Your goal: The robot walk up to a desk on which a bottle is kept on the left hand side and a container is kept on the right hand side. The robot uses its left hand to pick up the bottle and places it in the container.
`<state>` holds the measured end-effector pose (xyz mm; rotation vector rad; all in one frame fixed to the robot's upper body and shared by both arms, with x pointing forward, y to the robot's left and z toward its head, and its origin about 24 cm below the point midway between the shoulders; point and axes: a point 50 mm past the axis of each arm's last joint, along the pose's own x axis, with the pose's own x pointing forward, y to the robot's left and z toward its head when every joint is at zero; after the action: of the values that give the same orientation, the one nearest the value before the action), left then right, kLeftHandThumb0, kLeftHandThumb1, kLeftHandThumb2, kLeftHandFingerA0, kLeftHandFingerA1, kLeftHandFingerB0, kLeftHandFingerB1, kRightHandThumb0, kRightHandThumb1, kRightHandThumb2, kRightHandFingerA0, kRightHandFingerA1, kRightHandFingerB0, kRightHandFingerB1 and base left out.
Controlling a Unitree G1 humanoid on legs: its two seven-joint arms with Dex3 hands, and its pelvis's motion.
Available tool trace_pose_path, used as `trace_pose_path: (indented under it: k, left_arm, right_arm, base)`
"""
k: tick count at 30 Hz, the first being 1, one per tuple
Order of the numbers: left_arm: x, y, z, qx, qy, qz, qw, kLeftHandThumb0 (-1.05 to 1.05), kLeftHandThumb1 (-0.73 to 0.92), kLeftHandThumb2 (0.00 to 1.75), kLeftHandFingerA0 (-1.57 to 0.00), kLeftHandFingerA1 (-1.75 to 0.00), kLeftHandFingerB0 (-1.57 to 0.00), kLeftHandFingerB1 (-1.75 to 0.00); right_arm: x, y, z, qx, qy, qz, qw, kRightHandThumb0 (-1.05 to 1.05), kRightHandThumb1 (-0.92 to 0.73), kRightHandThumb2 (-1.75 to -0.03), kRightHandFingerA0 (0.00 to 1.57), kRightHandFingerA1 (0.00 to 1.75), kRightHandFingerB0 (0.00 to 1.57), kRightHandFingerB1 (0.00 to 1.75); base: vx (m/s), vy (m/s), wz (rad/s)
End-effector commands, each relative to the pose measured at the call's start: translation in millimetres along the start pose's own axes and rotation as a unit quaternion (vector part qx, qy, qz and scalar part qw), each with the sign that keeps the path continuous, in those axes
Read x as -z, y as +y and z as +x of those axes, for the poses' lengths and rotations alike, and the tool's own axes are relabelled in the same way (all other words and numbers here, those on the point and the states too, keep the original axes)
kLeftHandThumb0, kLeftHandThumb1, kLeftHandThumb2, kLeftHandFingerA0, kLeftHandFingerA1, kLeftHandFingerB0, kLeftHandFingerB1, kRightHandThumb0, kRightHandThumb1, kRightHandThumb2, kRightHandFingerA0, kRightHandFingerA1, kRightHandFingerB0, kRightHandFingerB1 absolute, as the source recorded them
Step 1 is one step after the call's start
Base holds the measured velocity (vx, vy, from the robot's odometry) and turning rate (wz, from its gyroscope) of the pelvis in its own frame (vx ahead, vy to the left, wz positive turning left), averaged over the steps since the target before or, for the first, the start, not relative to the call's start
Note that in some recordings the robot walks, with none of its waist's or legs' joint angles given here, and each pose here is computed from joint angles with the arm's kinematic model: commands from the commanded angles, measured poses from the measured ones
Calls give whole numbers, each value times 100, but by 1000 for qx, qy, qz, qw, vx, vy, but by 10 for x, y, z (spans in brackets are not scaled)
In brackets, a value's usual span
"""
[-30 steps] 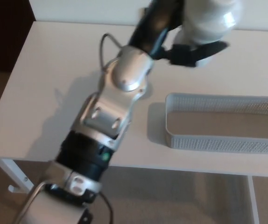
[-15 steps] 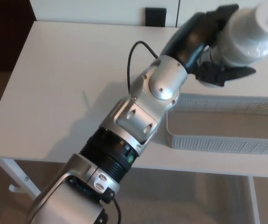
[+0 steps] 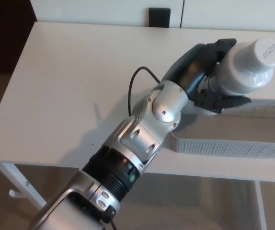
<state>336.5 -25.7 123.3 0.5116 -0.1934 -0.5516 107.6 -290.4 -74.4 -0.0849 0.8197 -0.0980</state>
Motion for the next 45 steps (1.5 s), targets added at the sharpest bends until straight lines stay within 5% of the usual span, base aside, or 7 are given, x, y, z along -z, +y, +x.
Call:
trace_pose_path:
  k: [1, 20, 21, 22, 24, 25, 45]
  left_arm:
    - [-119, -92, -26, 12, -23, -9, 1000, -14, 71, 81, -109, -106, -81, -103]
    - [70, -193, -133, 21, 18, -96, 995, -18, 79, 69, -116, -116, -85, -78]
    - [105, -199, -144, 22, 31, -111, 993, -29, 78, 64, -111, -79, -69, -45]
    - [124, -194, -149, 26, 40, -118, 992, -61, 67, 60, -43, -40, -22, -29]
    - [143, -188, -155, 30, 51, -124, 991, -61, 67, 60, -43, -40, -22, -29]
    - [161, -186, -159, 37, 57, -125, 990, -77, 50, 90, 0, -16, 0, -14]
    - [475, 295, -216, 25, 80, -97, 992, -103, 65, 62, 0, 0, 0, 0]
  right_arm:
    - [-55, 15, 13, -6, -8, 7, 1000, 12, -92, -157, 26, 76, 22, 72]
    - [-105, 40, -6, 1, -8, -3, 1000, 16, -92, -155, 27, 75, 31, 76]
    - [-102, 36, -4, -2, -7, -3, 1000, 15, -92, -156, 27, 76, 29, 76]
    - [-96, 36, 10, -1, -7, -5, 1000, 15, -92, -155, 30, 77, 28, 74]
    - [-89, 36, 26, 0, -7, -7, 1000, 15, -92, -155, 30, 77, 28, 74]
    - [-86, 34, 30, 1, -6, -7, 1000, 22, -69, -161, 22, 80, 18, 74]
    - [-140, 65, 80, -13, -11, -12, 1000, 23, -67, -160, 28, 82, 21, 73]
  base:
    - [0, 0, 0]
    - [0, 0, 0]
    - [0, 0, 0]
    - [0, 0, 0]
    - [0, 0, 0]
    - [0, 0, 0]
    - [0, 0, 0]
